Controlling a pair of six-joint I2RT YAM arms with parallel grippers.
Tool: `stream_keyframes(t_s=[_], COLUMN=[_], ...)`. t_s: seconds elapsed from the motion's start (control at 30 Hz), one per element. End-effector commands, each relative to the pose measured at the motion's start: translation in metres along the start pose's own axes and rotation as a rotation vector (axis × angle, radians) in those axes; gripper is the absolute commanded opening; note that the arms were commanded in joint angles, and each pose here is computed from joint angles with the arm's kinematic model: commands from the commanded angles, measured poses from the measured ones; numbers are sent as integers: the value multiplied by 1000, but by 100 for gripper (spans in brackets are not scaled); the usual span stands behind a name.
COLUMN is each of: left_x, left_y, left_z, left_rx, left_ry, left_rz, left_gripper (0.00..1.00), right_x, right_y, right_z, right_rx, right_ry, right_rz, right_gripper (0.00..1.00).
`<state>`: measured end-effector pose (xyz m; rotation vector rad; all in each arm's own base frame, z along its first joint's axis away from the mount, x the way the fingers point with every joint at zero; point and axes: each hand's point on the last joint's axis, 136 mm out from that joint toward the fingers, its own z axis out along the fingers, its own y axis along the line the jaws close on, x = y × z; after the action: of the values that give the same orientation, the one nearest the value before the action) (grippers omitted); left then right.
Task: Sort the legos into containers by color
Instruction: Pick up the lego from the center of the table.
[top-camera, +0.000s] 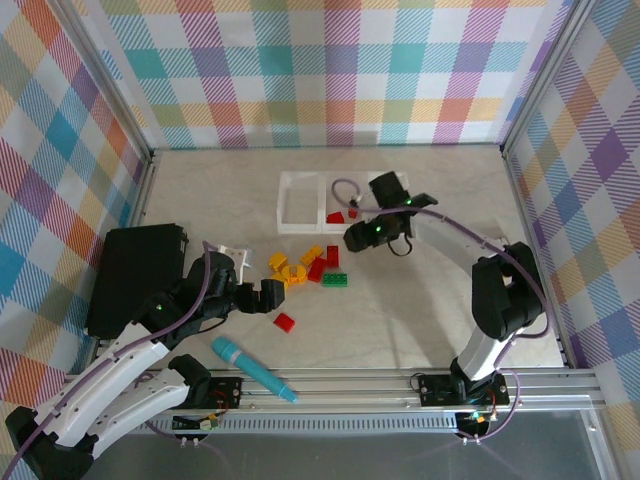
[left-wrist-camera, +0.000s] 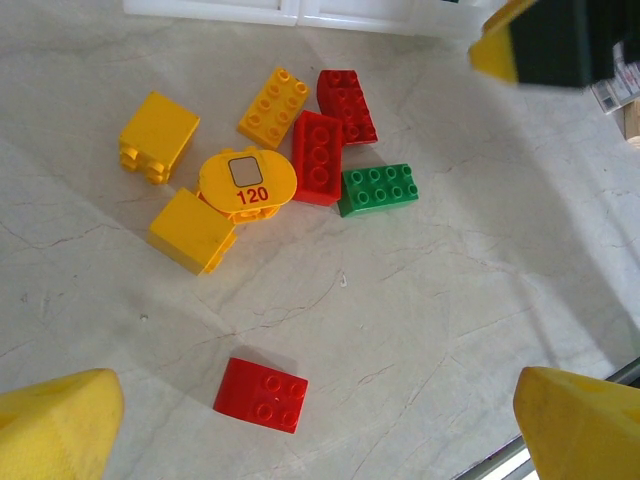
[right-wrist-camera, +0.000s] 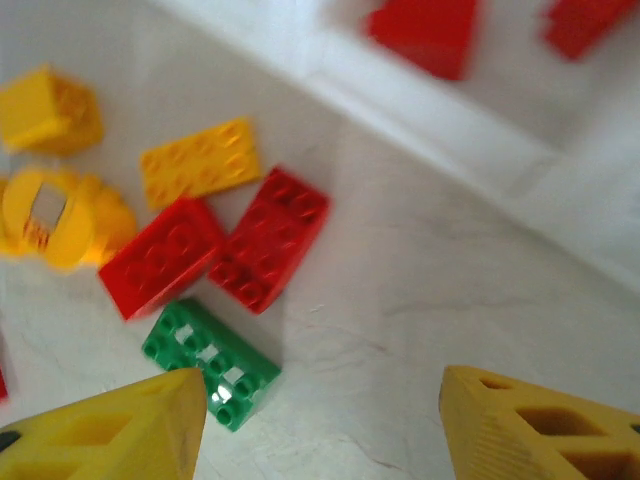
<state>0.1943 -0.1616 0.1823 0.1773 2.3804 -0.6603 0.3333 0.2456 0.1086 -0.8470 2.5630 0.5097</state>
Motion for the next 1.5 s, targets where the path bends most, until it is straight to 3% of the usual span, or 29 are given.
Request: stream_keyframes(t_s=[0.0,0.17,0.53,1.0,1.47], left_x=[0,-1,-3,-3,-2], left_y=[-3,-3,-3,-3,-3], left_z=[-1,-7,-10,-11,-10], left_rx=[12,20,23,23,23], left_ry=[-19,-36,-54,-56,-54], left_rz=[1,1,2,1,2], left_gripper=[100,100,100,100,100], right_x=[12,28,55,54,77], right_y=[24,51,60,53,52], right_z=[12,21,53,70,82], right_rx=[-52,-129,-146,-135,-152], right_ry=[-32,-129,-4,98,220], right_rz=[-323,-547,-708,-787,-851], right_gripper=[64,69,69,68,70])
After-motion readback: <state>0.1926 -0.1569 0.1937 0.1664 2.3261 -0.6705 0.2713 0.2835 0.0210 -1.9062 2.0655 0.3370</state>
